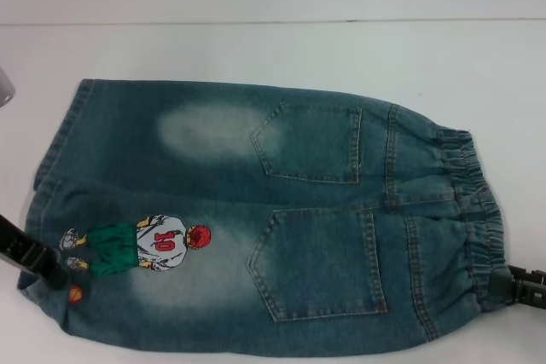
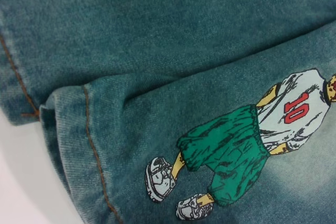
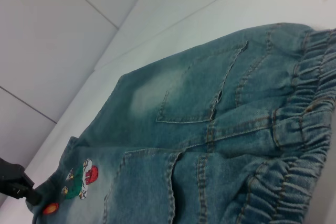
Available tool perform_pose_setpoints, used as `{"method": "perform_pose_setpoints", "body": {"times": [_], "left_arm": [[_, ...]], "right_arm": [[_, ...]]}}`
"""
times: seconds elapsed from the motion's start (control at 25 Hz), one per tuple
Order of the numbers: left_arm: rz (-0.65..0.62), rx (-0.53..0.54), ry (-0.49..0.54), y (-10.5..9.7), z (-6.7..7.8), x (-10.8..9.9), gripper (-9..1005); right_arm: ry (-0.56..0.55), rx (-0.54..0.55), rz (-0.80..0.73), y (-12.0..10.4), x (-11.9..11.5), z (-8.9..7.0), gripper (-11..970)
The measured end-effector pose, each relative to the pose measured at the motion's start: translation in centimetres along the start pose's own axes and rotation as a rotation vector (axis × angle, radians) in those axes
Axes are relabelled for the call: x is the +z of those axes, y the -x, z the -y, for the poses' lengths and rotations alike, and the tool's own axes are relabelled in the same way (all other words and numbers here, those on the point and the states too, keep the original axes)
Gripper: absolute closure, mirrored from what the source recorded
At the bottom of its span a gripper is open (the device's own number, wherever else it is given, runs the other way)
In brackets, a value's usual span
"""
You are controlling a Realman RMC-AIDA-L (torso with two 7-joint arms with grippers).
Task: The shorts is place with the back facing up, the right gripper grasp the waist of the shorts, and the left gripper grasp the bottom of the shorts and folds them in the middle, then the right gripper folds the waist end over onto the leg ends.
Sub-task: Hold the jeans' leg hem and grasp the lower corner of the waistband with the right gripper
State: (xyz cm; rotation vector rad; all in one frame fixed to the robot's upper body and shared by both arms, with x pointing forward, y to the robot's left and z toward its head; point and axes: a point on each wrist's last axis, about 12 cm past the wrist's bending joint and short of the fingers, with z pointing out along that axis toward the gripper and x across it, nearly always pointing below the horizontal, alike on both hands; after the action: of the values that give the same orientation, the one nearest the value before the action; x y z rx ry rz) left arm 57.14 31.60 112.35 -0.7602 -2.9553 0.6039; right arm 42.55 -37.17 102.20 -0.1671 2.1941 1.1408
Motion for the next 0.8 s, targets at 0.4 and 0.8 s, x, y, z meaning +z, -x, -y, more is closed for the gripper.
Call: {"method": "perform_pose_setpoints", "body": {"times": [0.4,0.8], "left_arm": [[0.006,0.009,0.008,0.3,0.06,-0.29,944],[0.008,0.012,0.009,0.39,0.09,-0.31,945]], "right_arm": [[0.0,0.011,-0.006,-0.35,-0.09,-0.02,317],[0.014,0.005,-0.021,-0.17,0.2,-0.12,325]]}}
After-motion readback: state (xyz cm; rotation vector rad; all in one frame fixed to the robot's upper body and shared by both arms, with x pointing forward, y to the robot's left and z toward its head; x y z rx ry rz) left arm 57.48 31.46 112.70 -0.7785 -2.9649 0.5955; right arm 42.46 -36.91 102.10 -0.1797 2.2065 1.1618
